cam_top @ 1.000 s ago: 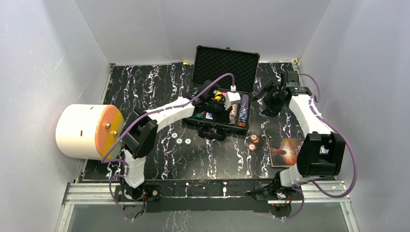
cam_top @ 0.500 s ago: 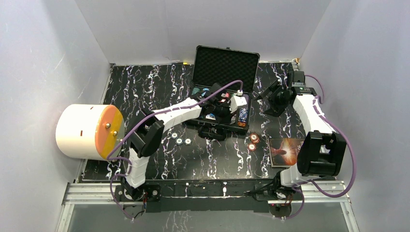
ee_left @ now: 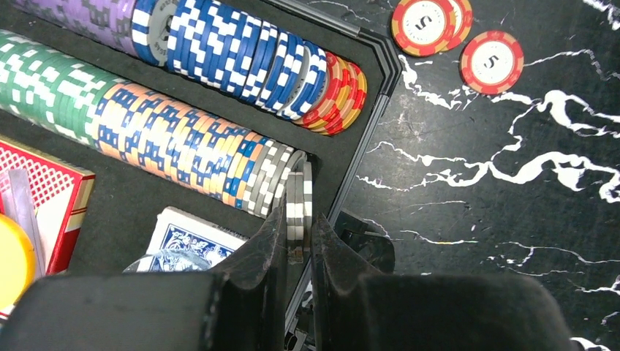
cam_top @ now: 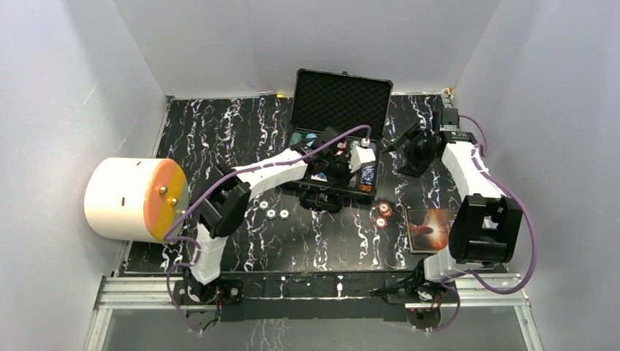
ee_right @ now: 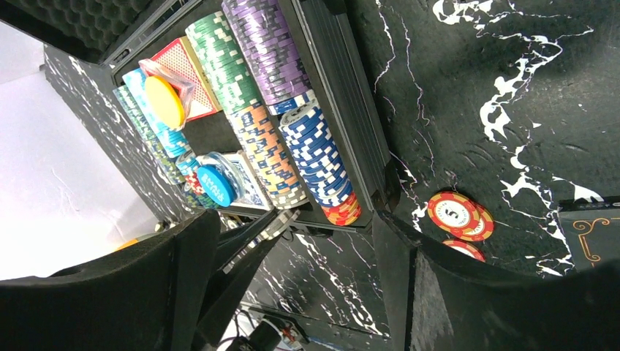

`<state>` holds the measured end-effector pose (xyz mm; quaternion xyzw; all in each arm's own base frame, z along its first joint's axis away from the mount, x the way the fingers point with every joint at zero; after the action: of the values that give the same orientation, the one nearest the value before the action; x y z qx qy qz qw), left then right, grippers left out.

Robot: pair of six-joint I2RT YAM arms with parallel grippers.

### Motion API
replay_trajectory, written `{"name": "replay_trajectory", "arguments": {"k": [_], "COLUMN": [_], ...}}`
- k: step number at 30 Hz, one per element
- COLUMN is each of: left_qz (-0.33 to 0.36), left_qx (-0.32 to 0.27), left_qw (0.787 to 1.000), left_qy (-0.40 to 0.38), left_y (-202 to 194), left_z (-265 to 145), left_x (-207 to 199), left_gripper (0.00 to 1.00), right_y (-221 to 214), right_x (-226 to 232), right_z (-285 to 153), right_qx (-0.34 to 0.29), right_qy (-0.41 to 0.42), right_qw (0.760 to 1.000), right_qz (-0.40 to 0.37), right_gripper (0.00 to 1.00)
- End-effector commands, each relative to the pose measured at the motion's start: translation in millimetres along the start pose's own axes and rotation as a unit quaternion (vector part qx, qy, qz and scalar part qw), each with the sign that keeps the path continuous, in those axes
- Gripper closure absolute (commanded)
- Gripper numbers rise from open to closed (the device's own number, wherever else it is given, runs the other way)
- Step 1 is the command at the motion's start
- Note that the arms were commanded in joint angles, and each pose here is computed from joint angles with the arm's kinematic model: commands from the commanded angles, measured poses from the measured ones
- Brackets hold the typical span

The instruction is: Pack up texas hold em set

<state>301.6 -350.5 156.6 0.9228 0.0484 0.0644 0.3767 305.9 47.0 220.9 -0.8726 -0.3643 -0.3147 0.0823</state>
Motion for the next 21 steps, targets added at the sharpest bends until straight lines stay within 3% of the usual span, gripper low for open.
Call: {"name": "replay_trajectory", "arguments": {"k": [1, 5, 12, 17, 21], "left_qz": [0.063, 0.095, 0.122, 0.116, 0.106], "left_qx": [0.003, 0.018, 0.021, 0.012, 0.0], "left_qw": [0.997, 0.993, 0.989, 0.991, 0.992], "left_qy": [0.039, 0.063, 0.076, 0.072, 0.07], "left_y": [11, 9, 9, 11, 15], "left_z": [1, 3, -1, -6, -9], "left_x": [7, 8, 9, 6, 4], "left_gripper": [0.96, 0.9, 0.61, 0.55, 0.58], "right_y": [3, 4, 3, 4, 3], "right_x": [2, 2, 1, 1, 0], "right_z": [1, 0, 1, -1, -2], "right_qx": [-0.001, -0.001, 0.002, -0.002, -0.005], "right_qy": [0.015, 0.015, 0.014, 0.012, 0.011], "right_qw": [1.0, 1.0, 1.0, 1.0, 1.0], "right_qz": [-0.008, -0.008, -0.007, -0.014, -0.02], "right_gripper": [0.16, 0.16, 0.16, 0.17, 0.17]}}
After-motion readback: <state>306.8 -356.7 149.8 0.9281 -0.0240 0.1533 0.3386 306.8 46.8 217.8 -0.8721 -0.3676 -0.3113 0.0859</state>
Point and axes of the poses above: each gripper's point midway between its finger pads, its own z axis out along the fingers, its own x axis along the line the jaws close on, y = z × x, the point moved 9 cm from there along -z, back along the fingers, and after that the axes turned 4 degrees about z, right-handed, at the moved point
